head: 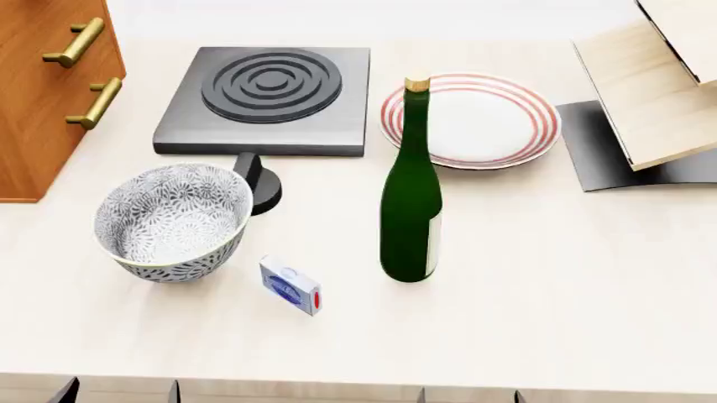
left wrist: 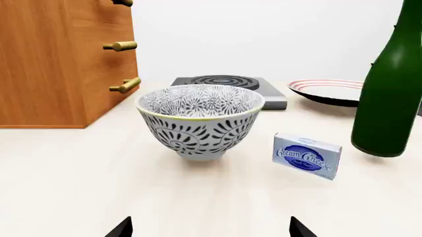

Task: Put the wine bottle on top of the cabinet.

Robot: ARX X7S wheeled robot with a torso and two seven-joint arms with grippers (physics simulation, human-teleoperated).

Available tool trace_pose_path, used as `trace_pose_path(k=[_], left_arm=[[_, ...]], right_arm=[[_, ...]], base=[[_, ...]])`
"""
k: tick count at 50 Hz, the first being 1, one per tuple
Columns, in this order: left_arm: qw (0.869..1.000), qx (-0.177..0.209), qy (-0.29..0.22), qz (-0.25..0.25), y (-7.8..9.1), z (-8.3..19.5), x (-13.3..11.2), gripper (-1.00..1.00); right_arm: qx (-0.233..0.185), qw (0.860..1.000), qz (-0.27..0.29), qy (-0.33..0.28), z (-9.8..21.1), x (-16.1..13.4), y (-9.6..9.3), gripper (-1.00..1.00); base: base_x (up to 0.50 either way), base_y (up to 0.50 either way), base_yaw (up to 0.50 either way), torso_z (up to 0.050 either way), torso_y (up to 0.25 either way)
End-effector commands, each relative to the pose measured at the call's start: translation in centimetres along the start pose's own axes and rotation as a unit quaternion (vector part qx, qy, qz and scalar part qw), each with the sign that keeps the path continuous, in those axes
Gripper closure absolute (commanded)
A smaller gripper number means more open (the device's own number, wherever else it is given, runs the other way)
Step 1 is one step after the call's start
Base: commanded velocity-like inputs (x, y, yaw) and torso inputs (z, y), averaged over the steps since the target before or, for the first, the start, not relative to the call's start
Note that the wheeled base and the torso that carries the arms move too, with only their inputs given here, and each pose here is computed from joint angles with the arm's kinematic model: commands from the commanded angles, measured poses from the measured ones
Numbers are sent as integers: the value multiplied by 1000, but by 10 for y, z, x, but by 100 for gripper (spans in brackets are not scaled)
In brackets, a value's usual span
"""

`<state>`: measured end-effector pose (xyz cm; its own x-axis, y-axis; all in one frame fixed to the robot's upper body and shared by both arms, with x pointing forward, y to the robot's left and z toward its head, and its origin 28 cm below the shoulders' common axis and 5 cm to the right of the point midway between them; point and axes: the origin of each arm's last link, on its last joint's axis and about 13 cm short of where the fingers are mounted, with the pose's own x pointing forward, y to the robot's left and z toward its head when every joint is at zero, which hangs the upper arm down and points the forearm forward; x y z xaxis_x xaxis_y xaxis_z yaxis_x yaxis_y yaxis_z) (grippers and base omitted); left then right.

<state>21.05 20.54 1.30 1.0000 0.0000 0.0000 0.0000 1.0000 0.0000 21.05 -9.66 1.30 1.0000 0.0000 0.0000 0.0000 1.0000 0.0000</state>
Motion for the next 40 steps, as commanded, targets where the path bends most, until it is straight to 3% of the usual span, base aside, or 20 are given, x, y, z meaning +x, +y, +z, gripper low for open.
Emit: trace_pose_path(k=[1,23,28,38,40], left_arm=[[1000,0,0,0,0,0,0,-100],[1000,-21,4,-14,-1,1,0,-100],[999,-39,-23,-16,-3,12,-6,-100],[998,-3,-66,-20,-4,33,-7,-100],[997,-11,-70,-20,-4,36,-7,-100]], right_arm=[[0,1000,0,0,0,0,0,-100],[-7,1000,-1,2,-2,0,1,-100],[-4,1000,-8,-13,3,-3,1,-100],[8,999,-12,-35,18,-5,0,-100],[12,999,-12,-41,22,-5,1,-100]], base=[[0,0,0,0,0],[0,0,0,0,0],[0,0,0,0,0],[0,0,0,0,0],[0,0,0,0,0]])
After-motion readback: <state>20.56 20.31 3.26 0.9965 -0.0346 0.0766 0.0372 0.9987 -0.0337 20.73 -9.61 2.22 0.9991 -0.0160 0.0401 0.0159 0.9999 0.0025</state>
